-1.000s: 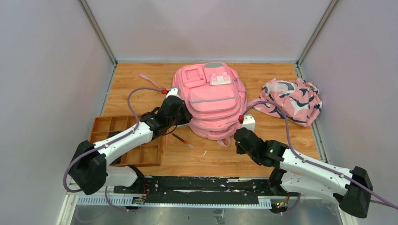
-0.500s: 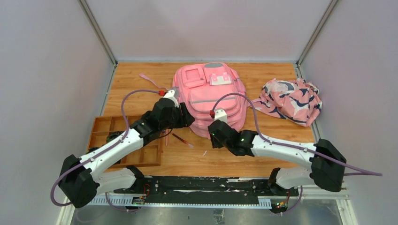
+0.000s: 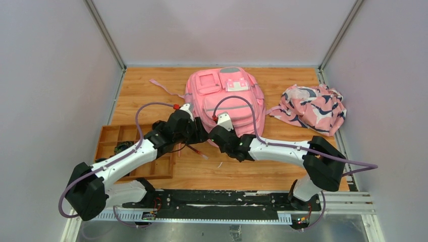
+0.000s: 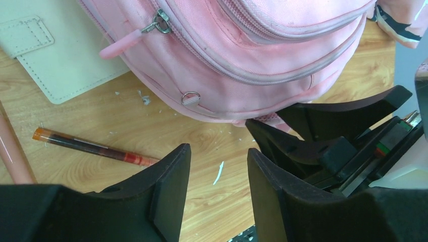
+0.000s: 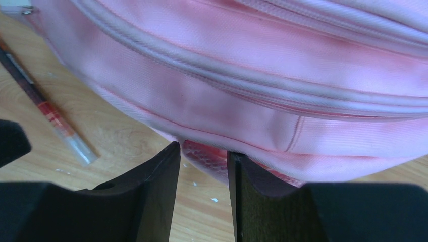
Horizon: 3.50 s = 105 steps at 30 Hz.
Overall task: Pack the student bag
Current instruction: Zip the student bag at the center of the board.
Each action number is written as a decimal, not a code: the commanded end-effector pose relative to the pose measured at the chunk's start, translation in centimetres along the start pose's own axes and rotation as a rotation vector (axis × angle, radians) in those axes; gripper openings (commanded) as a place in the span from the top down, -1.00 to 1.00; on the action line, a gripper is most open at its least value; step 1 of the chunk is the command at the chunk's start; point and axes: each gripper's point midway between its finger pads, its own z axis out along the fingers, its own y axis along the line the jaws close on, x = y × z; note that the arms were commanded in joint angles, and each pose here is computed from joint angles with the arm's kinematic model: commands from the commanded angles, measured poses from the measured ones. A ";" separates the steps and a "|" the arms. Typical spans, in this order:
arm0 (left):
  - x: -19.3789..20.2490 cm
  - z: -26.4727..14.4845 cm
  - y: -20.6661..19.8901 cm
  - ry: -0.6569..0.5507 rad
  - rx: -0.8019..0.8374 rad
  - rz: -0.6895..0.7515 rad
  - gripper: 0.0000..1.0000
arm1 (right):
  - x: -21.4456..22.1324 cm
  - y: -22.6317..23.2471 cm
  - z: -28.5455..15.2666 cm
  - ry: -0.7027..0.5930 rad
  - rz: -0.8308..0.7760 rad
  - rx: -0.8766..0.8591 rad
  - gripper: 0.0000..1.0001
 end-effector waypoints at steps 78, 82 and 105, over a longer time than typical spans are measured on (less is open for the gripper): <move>-3.7 -0.1 -6.3 -0.078 0.126 0.700 -0.30 | -0.1 -7.4 -4.2 -0.016 0.250 -0.646 -0.27; -2.2 1.2 -8.1 -0.019 0.178 0.794 -0.32 | 0.8 -6.6 -2.9 0.045 0.302 -0.710 -0.29; -1.6 4.0 -7.7 0.021 0.157 0.812 -0.29 | 1.1 -6.7 -1.1 0.034 0.400 -0.742 0.25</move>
